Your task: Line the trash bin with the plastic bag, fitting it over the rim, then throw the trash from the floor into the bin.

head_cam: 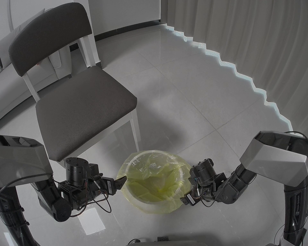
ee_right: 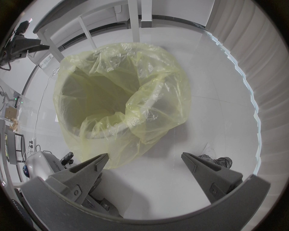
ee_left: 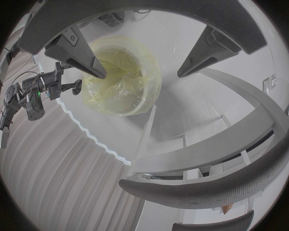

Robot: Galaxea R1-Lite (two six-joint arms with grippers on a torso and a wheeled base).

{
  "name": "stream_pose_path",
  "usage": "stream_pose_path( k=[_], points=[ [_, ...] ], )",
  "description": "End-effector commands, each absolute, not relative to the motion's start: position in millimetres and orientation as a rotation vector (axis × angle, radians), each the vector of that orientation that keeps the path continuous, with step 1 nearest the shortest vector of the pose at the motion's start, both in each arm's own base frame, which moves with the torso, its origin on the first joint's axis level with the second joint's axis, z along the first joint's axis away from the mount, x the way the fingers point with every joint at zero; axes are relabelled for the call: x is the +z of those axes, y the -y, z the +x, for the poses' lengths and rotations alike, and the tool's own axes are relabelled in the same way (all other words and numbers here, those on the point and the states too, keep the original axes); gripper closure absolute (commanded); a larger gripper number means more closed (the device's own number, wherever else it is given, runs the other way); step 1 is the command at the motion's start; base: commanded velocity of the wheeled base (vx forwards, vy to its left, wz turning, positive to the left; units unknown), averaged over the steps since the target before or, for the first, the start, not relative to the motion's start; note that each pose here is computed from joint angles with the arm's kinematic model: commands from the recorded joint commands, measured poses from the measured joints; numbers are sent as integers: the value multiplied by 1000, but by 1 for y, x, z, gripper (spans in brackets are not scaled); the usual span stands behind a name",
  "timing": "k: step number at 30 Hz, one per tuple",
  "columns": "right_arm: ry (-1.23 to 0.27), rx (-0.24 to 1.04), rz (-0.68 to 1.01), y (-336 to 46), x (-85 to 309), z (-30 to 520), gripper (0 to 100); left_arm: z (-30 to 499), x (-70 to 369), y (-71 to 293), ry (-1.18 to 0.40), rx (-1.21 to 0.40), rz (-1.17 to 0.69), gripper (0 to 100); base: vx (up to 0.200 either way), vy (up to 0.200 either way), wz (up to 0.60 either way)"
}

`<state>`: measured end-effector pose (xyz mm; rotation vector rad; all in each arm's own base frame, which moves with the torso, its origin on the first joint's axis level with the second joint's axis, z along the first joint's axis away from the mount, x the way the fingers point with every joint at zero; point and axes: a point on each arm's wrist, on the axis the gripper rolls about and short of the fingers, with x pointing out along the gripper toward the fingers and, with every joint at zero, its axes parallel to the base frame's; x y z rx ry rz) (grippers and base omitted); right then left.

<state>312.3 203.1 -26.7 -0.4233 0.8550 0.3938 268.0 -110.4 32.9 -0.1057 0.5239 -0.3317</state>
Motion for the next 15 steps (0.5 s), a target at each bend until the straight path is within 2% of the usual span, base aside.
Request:
stream_pose_path(
  k=[1,8,11,15],
  points=[
    [-815,392,-403,-197,-2,304,0,268,38,110,-506,-333,-110,0,0,0,0],
    [-739,376,-361,-174,48,282,0,265,45,109,-486,-346,-117,0,0,0,0],
    [-705,334,-325,-149,70,273,0,266,46,110,-482,-359,-121,0,0,0,0],
    [-722,230,-290,-110,75,275,0,264,49,109,-476,-361,-122,0,0,0,0]
  ],
)
